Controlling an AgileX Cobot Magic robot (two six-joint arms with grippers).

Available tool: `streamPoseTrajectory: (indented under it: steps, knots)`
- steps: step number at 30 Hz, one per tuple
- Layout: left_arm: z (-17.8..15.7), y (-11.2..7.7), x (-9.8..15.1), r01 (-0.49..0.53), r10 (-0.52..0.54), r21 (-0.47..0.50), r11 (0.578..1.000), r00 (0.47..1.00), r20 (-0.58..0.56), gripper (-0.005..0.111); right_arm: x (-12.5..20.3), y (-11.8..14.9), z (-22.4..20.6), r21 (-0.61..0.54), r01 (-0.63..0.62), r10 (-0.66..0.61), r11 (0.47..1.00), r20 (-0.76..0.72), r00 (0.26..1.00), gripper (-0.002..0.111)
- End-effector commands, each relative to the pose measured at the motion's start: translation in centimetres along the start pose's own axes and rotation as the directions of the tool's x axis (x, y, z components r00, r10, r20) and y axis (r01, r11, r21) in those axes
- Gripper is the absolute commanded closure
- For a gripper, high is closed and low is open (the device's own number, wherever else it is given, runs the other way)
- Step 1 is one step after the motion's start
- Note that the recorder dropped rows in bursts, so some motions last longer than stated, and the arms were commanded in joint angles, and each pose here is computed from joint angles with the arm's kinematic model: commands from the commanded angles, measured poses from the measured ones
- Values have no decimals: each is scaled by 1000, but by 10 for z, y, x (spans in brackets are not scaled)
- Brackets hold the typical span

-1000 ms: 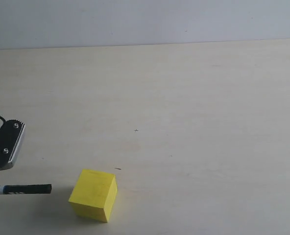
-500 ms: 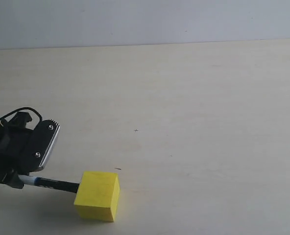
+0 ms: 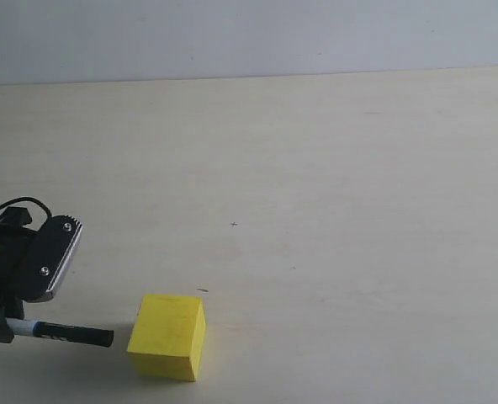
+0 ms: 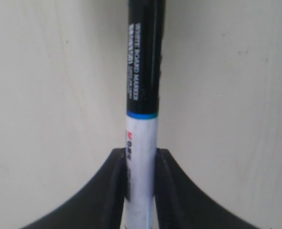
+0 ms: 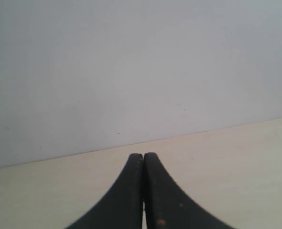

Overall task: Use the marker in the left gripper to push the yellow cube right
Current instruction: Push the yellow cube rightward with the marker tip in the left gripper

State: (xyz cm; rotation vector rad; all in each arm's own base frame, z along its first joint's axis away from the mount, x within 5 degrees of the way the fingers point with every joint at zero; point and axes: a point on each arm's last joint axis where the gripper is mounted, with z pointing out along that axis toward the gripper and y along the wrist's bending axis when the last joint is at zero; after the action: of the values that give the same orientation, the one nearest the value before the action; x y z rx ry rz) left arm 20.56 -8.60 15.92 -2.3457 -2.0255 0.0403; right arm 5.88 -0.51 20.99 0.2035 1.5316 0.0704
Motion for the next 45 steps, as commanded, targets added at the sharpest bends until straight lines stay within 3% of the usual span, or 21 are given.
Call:
streamPoseTrajectory:
  steps: [1,12,19,23,28,32,35,38,45]
  knots:
    - [5,0,-4,-3,2,18,1000,999,40,107,0,0,-1,3,-1,1,1000,16,1000,108]
    - [23,5,-6,18,-21,75,997,999,32,107,0,0,-1,3,-1,1,1000,16,1000,108]
    - [19,9,-25,86,-92,46,995,985,144,107,0,0,-1,3,-1,1,1000,16,1000,108]
    - [17,7,-39,6,-10,28,1000,990,140,107,0,0,-1,3,-1,1,1000,16,1000,108]
    - [17,11,-20,74,-75,24,997,996,41,107,0,0,-1,3,-1,1,1000,16,1000,108]
    - [17,6,-15,98,-99,85,992,995,4,107,0,0,-1,3,-1,1,1000,16,1000,108]
    - [17,5,-16,114,-117,100,988,993,18,107,0,0,-1,3,-1,1,1000,16,1000,108]
    - [17,5,-22,198,-206,119,973,976,65,107,0,0,-1,3,-1,1,1000,16,1000,108]
    - [17,6,-20,187,-193,103,977,980,52,107,0,0,-1,3,-1,1,1000,16,1000,108]
